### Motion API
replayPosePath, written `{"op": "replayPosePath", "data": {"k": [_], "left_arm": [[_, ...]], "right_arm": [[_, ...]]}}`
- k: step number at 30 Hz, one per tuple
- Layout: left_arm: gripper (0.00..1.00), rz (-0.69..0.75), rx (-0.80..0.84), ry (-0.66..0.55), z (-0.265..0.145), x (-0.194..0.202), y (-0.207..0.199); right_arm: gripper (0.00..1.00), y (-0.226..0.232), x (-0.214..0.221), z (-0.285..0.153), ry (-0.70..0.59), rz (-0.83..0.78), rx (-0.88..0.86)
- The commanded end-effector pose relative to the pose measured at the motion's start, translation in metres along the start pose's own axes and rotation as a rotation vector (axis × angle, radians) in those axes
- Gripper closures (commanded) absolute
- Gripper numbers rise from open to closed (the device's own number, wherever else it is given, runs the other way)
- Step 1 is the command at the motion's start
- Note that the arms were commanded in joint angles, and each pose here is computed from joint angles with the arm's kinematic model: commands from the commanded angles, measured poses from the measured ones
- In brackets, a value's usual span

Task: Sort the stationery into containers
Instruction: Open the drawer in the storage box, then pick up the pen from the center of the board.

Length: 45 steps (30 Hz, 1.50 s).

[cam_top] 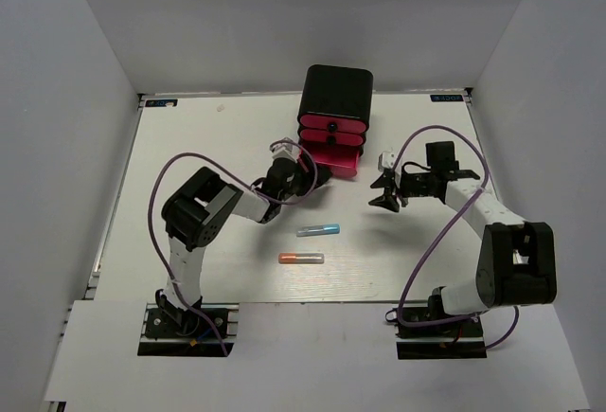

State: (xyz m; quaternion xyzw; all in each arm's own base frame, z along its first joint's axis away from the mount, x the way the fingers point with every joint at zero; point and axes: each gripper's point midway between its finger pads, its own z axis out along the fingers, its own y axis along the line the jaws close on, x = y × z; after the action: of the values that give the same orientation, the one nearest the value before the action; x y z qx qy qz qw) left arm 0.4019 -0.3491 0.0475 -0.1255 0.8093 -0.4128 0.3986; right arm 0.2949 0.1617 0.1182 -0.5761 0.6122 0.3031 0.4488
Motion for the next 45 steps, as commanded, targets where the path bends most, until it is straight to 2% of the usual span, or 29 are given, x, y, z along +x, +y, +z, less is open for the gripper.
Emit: {"op": "replayPosePath", "data": {"k": [1, 5, 6, 9, 12, 13, 15, 17, 18, 19, 20, 21, 25, 29, 31, 33, 35, 38, 39, 41, 42, 43, 45], "left_arm": [[0.25, 0.02, 0.03, -0.03, -0.02, -0.016, -0.019], [0.25, 0.039, 0.019, -0.022, -0.049, -0.011, -0.012], [0.25, 0.038, 0.045, -0.041, -0.059, -0.019, -0.023], [0.25, 0.051, 0.0, -0.019, -0.086, -0.01, -0.007], [0.24, 0.126, -0.045, -0.033, -0.115, -0.016, 0.001], [0.24, 0.149, -0.035, -0.077, -0.127, -0.03, -0.01], [0.21, 0.243, -0.063, -0.089, -0.145, -0.036, -0.006], [0.11, 0.259, -0.069, -0.173, -0.17, -0.06, -0.018], [0.02, 0.264, -0.08, -0.196, -0.178, -0.068, -0.015], [0.0, 0.259, -0.093, -0.225, -0.187, -0.075, -0.013], [0.0, 0.235, -0.13, -0.236, -0.195, -0.077, -0.008], [0.0, 0.216, -0.133, -0.304, -0.211, -0.092, -0.013], [0.0, 0.14, -0.19, -0.379, -0.242, -0.106, -0.008], [0.0, 0.243, -0.225, -0.355, -0.258, -0.103, 0.0], [0.02, 0.33, -0.26, -0.295, -0.262, -0.096, 0.005], [0.07, 0.411, -0.272, -0.246, -0.266, -0.095, 0.004], [0.09, 0.452, -0.281, -0.225, -0.266, -0.097, -0.002], [0.13, 0.498, -0.292, -0.176, -0.265, -0.097, -0.007], [0.13, 0.5, -0.3, -0.167, -0.264, -0.097, -0.007], [0.16, 0.501, -0.273, -0.127, -0.26, -0.091, -0.012], [0.17, 0.489, -0.261, -0.12, -0.26, -0.089, -0.014], [0.19, 0.458, -0.246, -0.097, -0.257, -0.083, -0.016], [0.2, 0.392, -0.235, -0.098, -0.256, -0.081, -0.019]], "right_arm": [[0.47, 0.014, -0.012, 0.002, -0.037, -0.091, -0.097], [0.48, 0.034, -0.012, 0.009, -0.028, -0.14, -0.183], [0.48, 0.036, -0.011, 0.011, -0.024, -0.147, -0.195], [0.39, 0.051, -0.009, 0.02, -0.003, -0.172, -0.252], [0.36, 0.067, -0.006, 0.036, 0.033, -0.175, -0.309], [0.35, 0.068, -0.005, 0.044, 0.056, -0.197, -0.315], [0.35, 0.068, -0.001, 0.057, 0.096, -0.198, -0.313], [0.33, 0.074, 0.001, 0.071, 0.117, -0.172, -0.332], [0.33, 0.073, -0.001, 0.078, 0.12, -0.192, -0.326], [0.33, 0.074, 0.005, 0.086, 0.156, -0.2, -0.335], [0.33, 0.071, 0.004, 0.09, 0.161, -0.192, -0.321], [0.33, 0.07, 0.007, 0.093, 0.177, -0.193, -0.316], [0.33, 0.063, 0.017, 0.109, 0.245, -0.187, -0.295], [0.35, 0.059, 0.024, 0.12, 0.299, -0.183, -0.276], [0.37, 0.058, 0.023, 0.126, 0.302, -0.175, -0.27], [0.37, 0.058, 0.024, 0.13, 0.327, -0.187, -0.264], [0.38, 0.06, 0.028, 0.132, 0.352, -0.201, -0.263], [0.48, 0.064, 0.032, 0.131, 0.376, -0.225, -0.279], [0.57, 0.066, 0.034, 0.13, 0.384, -0.222, -0.286], [0.66, 0.068, 0.033, 0.128, 0.383, -0.219, -0.293], [0.7, 0.069, 0.031, 0.128, 0.378, -0.221, -0.296], [0.8, 0.069, 0.027, 0.125, 0.37, -0.219, -0.293], [0.88, 0.068, 0.023, 0.123, 0.364, -0.205, -0.287]]}}
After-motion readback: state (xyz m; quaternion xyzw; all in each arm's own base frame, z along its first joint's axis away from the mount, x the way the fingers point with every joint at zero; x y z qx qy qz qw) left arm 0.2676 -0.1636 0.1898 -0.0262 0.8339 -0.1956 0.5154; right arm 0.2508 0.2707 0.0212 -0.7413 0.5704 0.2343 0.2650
